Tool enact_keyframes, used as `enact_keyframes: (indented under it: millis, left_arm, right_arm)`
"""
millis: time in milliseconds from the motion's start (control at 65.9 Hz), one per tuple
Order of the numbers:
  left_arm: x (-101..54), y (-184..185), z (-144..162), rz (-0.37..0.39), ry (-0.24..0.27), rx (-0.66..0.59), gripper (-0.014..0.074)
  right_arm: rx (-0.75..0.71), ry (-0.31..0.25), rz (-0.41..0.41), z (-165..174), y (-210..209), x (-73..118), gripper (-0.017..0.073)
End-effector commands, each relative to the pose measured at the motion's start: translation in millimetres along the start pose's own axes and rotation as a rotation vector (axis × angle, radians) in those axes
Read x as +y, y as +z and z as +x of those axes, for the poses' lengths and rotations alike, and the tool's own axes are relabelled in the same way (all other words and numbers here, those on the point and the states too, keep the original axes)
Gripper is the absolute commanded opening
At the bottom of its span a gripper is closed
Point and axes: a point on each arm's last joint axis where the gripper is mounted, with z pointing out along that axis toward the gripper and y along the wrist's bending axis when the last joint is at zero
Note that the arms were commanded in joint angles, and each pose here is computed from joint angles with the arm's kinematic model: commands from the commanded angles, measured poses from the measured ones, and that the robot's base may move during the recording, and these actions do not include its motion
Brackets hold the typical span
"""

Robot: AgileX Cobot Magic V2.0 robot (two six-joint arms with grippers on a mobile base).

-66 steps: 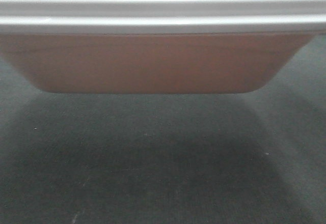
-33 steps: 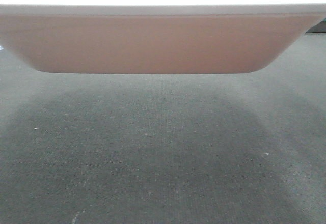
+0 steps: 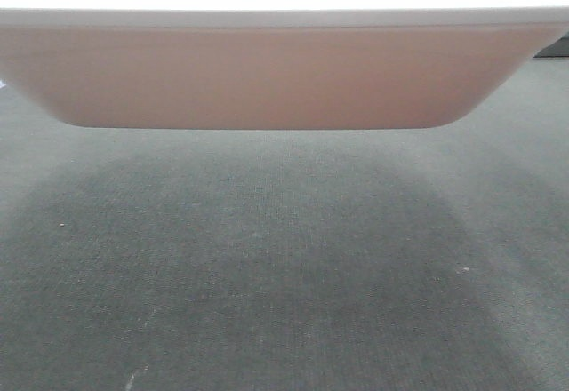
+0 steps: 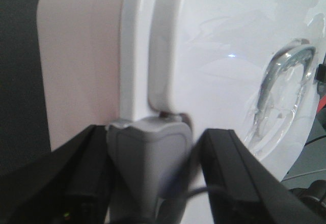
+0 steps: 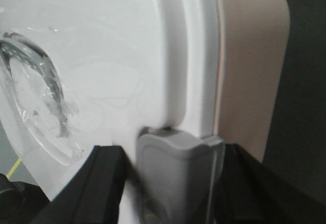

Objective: Grab white bin and place on right shelf
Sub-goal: 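Lift the pink bin upward with both grippers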

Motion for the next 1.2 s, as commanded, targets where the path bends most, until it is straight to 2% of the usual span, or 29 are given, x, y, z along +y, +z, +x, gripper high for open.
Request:
enact_keyframes:
  millis: [0,1183]
  left_arm:
    - [-31.7,-8.4,-2.4,0.228,0.008,-0.001,0.0220]
    - [-31.6,-8.4,-2.6,0.227,0.008,-0.003,0.0220]
  right_arm:
    - [-0.011,0.007,-0.229,-3.2,-8.6,31.3,0.0330]
    - [-0.013,0.007,-0.227,-3.4,-8.6,31.1,0.0330]
